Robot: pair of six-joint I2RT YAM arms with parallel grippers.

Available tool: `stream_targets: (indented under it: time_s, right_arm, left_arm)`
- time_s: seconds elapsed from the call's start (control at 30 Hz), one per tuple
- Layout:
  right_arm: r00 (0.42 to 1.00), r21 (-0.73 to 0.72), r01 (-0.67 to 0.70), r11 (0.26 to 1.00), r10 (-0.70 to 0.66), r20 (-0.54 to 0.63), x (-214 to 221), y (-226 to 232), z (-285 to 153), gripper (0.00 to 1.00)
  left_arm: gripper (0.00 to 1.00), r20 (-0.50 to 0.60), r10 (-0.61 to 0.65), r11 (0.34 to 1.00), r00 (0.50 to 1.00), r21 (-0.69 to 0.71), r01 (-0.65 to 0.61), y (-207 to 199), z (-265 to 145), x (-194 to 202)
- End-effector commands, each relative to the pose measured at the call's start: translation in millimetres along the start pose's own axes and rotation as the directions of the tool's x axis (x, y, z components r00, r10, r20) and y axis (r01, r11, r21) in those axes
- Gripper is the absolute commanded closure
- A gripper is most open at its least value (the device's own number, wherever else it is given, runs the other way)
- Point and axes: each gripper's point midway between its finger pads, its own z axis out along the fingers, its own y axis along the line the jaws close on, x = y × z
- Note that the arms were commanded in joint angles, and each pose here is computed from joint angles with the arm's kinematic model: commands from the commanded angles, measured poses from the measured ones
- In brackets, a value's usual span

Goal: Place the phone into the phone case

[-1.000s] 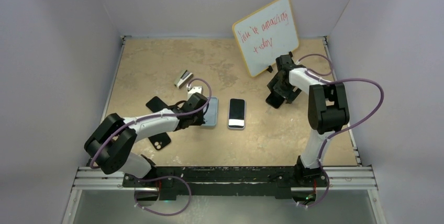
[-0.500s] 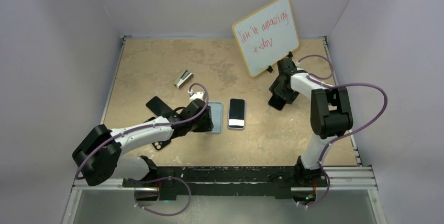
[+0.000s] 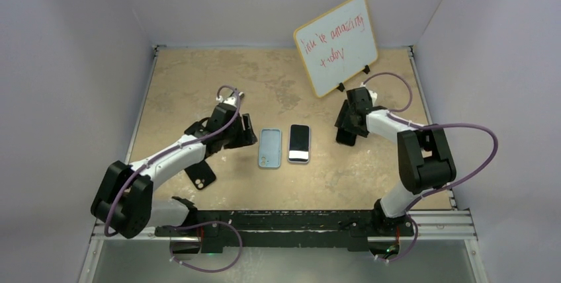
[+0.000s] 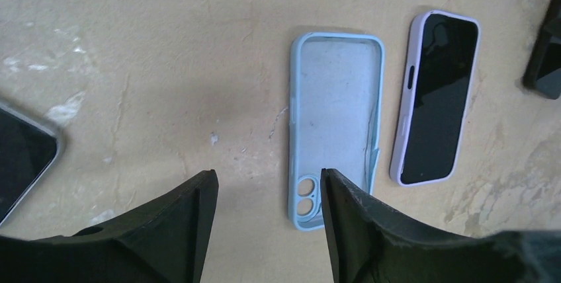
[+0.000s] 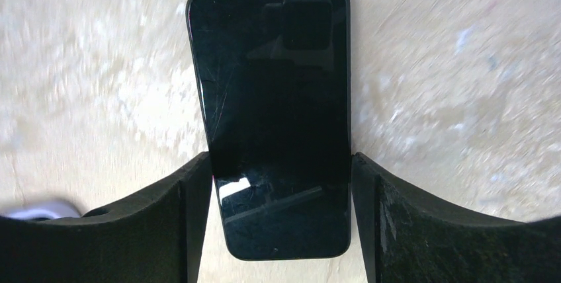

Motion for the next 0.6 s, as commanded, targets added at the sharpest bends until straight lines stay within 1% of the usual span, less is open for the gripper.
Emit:
stream_targets:
  time_s: [0.0,0.17,0.3,0.43,0.5,0.57]
  right_arm:
    - [0.971,-0.003,0.116,0.993,-0.114,-0.212,81,-11,-12,0.40]
    - [0.964,-0.019,0.151,0.988,-0.152,-0.217,100,-12,-24,0.40]
    - [0.971,-0.063,0.145,0.987,-0.154,-0.185,106,-7,-36,0.40]
    - [0.978,-0.109,0.131,0.985,-0.146,-0.149,104,4,-52,0.41]
    - [0.982,-0.135,0.122,0.983,-0.139,-0.126,100,12,-62,0.42]
    - [0.986,-0.161,0.111,0.981,-0.130,-0.108,97,21,-71,0.43]
  left_arm:
    - [0.41,-0.034,0.057,0.990,0.998,0.129,-0.052,-23,10,-8]
    - [0.41,-0.094,0.029,0.980,0.995,0.198,-0.010,-32,17,5]
    - [0.42,-0.147,0.014,0.960,0.989,0.277,0.027,-42,19,19]
    - [0.46,-0.201,0.006,0.961,0.980,0.271,0.050,-37,29,35]
    - [0.48,-0.220,0.010,0.954,0.976,0.293,0.056,-40,31,40]
    - [0.50,-0.211,0.012,0.949,0.977,0.310,0.056,-43,34,39]
